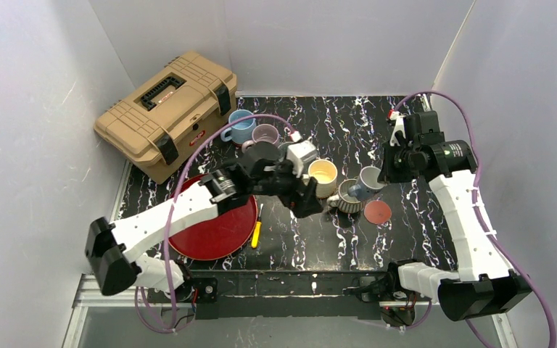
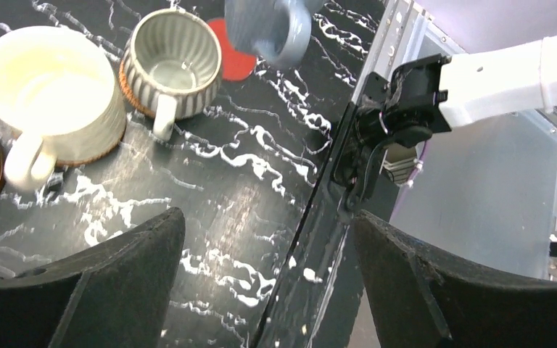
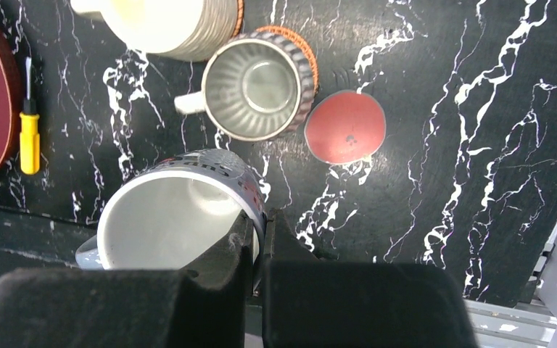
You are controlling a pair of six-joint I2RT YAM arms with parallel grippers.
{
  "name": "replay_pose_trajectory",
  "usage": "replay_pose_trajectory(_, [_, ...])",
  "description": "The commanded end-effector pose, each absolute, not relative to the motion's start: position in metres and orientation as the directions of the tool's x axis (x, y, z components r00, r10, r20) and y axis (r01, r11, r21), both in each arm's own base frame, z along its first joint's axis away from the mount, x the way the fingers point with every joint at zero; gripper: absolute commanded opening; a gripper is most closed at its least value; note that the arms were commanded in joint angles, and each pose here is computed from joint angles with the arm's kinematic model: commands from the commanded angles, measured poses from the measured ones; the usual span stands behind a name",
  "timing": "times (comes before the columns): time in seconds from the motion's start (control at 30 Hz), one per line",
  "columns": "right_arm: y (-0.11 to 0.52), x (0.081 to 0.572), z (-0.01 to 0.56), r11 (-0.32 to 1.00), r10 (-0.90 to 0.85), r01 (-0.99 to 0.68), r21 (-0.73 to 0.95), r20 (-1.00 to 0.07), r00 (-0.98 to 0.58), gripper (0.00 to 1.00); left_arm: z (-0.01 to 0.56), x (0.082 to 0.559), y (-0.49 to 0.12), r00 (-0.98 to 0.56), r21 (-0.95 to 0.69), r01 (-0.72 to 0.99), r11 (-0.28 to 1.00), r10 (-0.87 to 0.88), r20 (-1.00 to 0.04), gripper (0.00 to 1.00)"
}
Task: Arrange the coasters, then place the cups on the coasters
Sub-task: Place the cup on the coaster.
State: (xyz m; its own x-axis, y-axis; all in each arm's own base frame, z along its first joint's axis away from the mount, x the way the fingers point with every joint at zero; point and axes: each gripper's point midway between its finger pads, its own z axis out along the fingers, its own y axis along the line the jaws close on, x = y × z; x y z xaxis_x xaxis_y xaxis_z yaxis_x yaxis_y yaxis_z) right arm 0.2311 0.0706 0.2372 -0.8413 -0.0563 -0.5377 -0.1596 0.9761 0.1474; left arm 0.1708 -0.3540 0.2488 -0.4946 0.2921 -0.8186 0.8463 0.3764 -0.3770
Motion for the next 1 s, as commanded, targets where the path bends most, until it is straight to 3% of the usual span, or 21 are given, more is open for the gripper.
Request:
replay_pose_trajectory(0.0, [0.078, 0.218, 0.259, 0.956, -0.087, -0.231, 0.180, -0.580, -0.810, 0.01, 0.276, 0.179, -0.389, -0.419, -0.305, 0.870, 0.387, 0.257, -0.871, 0.83])
replay_pose_trajectory(0.27, [0.084, 0.214, 0.258, 0.945, -0.095, -0.257, 0.202, -0.583, -0.807, 0.01, 0.262, 0.169, -0.426, -0.398, -0.242, 0.882, 0.404, 0.365, -0.841, 0.82])
replay_pose_trajectory(0.47, [0.088, 0.212, 0.261, 0.937, -0.102, -0.277, 0.214, -0.590, -0.801, 0.01, 0.249, 0.180, -0.434, -0.376, -0.145, 0.859, 0.491, 0.412, -0.830, 0.81])
replay_pose_trajectory(0.67, [0.090, 0.212, 0.259, 0.935, -0.107, -0.282, 0.215, -0.587, -0.802, 0.01, 0.250, 0.180, -0.445, -0.347, -0.108, 0.868, 0.485, 0.437, -0.830, 0.56])
replay_pose_trajectory(0.97, [0.093, 0.211, 0.256, 0.932, -0.125, -0.296, 0.209, -0.580, -0.805, 0.01, 0.251, 0.184, -0.454, -0.317, -0.071, 0.878, 0.473, 0.465, -0.826, 0.41])
